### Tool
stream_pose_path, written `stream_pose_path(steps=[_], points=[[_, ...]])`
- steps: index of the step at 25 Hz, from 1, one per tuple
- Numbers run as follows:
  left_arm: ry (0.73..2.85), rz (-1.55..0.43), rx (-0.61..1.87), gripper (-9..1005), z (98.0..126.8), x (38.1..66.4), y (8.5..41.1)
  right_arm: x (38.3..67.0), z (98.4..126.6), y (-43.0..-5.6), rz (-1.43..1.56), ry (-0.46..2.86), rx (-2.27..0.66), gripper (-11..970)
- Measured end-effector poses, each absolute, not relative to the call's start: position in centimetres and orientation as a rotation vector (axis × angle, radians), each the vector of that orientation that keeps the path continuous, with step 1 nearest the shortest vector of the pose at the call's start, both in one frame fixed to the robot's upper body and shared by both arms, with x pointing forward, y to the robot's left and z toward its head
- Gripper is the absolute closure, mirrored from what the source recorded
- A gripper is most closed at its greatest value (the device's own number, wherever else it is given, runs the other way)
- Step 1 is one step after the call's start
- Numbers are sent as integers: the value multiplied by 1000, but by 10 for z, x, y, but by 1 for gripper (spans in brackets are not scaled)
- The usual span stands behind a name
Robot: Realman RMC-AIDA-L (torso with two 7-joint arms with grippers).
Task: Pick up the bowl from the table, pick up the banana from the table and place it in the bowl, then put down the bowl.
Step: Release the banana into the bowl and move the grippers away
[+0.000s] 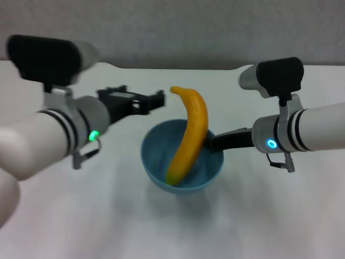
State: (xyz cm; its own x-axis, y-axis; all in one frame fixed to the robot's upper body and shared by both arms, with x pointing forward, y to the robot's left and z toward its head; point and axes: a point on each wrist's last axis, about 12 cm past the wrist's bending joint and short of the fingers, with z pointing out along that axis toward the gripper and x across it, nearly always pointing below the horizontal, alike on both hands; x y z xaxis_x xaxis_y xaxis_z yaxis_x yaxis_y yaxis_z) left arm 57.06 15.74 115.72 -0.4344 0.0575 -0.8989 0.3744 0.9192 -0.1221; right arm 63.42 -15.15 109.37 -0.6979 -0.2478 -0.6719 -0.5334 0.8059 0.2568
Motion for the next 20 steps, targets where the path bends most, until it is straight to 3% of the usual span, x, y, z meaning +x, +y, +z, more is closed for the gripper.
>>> stream_pose_path(steps=[6,20], points=[[2007,-238,205,99,1142,579,202,638,1096,-158,546,2340,-575,843],[1841,-145,169,100,1089,579,255,658,1094,-167,472,2425,-537,837]])
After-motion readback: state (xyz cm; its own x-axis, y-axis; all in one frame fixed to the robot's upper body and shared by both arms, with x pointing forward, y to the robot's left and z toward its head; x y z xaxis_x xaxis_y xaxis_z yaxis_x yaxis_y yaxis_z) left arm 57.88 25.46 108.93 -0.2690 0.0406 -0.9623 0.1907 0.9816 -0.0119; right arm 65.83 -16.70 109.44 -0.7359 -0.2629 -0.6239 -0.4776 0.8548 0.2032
